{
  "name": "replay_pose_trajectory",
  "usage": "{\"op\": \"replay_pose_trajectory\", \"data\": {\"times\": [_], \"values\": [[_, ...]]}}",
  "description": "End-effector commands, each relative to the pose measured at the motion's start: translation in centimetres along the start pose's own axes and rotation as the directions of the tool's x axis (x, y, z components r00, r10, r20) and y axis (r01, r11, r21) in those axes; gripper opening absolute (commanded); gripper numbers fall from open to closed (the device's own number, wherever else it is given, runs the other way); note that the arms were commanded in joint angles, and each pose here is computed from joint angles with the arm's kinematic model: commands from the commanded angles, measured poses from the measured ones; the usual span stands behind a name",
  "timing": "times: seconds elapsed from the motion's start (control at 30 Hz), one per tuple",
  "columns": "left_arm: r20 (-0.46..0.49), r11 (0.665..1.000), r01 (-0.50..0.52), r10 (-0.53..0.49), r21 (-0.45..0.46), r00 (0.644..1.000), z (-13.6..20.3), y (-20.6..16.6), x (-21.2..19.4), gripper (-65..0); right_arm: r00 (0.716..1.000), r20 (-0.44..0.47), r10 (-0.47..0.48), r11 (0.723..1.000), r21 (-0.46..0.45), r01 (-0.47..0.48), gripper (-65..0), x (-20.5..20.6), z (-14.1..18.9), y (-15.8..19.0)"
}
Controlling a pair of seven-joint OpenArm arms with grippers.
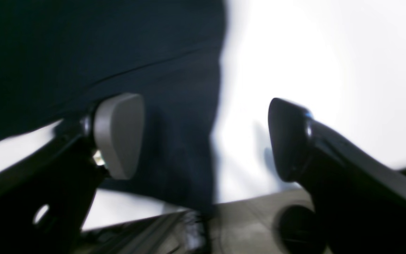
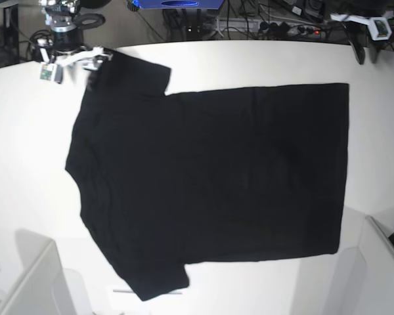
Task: Fold the T-shirt properly
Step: 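Lower both grippers and pinch the shirt's shoulder corners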
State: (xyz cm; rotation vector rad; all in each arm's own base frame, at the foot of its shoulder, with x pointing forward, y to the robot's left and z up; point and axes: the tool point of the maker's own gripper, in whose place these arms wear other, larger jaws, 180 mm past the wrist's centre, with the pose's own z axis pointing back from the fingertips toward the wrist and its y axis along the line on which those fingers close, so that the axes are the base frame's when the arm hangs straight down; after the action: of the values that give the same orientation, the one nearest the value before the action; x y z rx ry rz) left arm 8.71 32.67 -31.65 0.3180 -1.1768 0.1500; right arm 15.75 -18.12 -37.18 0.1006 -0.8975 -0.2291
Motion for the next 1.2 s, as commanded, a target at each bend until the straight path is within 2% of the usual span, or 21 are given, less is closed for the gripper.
{"op": "replay_pose_trajectory", "data": {"times": [0.0, 0.07, 0.13, 0.27, 0.47, 0.6, 0.73, 0.93, 1.03, 1.1, 1.17], "values": [[0.027, 1.0, -0.012, 0.013, -0.017, 1.0, 0.0, 0.3, 0.7, -34.7, 0.999, 0.04, -0.032, 0.999, 0.013, 0.032, -10.5, 1.5, 0.0, -0.1], [0.047, 0.997, -0.077, 0.078, -0.025, 0.996, -0.4, 1.0, 1.0, -27.8, 0.994, -0.007, -0.105, 0.994, 0.021, 0.105, -11.7, 1.4, -0.6, -0.8], [0.04, 0.989, -0.142, 0.144, -0.041, 0.989, -0.6, 1.7, 0.8, -24.0, 0.989, -0.034, -0.143, 0.989, 0.02, 0.143, -13.4, 1.9, -1.1, -1.4], [-0.038, 0.971, -0.234, 0.232, -0.051, 0.972, -1.6, 2.9, -0.1, -23.9, 0.984, -0.074, -0.165, 0.986, -0.019, 0.164, -14.3, 2.3, -1.8, -2.9], [-0.047, 0.961, -0.271, 0.269, -0.047, 0.962, -2.0, 4.0, 0.6, -23.9, 0.962, -0.17, -0.214, 0.977, -0.031, 0.212, -15.9, -0.3, -3.5, -3.3], [-0.073, 0.964, -0.265, 0.262, -0.034, 0.962, -2.3, 4.9, 0.7, -23.9, 0.947, -0.217, -0.236, 0.972, -0.044, 0.232, -20.7, -2.2, -3.7, -3.5], [-0.081, 0.964, -0.264, 0.262, -0.024, 0.962, -2.5, 5.2, 0.7, -23.9, 0.936, -0.248, -0.248, 0.969, -0.053, 0.242, -21.2, -3.5, -3.6, -3.7], [-0.07, 0.96, -0.276, 0.273, -0.037, 0.959, -3.1, 4.6, 0.9, -23.9, 0.925, -0.322, -0.202, 0.975, 0.028, 0.222, -21.8, -5.5, -3.6, -0.4], [-0.086, 0.956, -0.287, 0.281, -0.065, 0.956, -3.4, 3.4, 0.5, -23.9, 0.92, -0.334, -0.205, 0.973, 0.029, 0.228, -22.1, -6.0, -3.7, -0.2], [-0.102, 0.951, -0.296, 0.287, -0.09, 0.952, -3.7, 2.4, 0.1, -23.9, 0.916, -0.343, -0.207, 0.973, 0.029, 0.231, -25.7, -6.3, -3.8, -0.2], [-0.112, 0.945, -0.307, 0.295, -0.111, 0.949, -4.0, 1.4, -0.1, -23.9, 0.912, -0.352, -0.21, 0.972, 0.026, 0.234, -35.9, -6.7, -3.9, -0.3]]}}
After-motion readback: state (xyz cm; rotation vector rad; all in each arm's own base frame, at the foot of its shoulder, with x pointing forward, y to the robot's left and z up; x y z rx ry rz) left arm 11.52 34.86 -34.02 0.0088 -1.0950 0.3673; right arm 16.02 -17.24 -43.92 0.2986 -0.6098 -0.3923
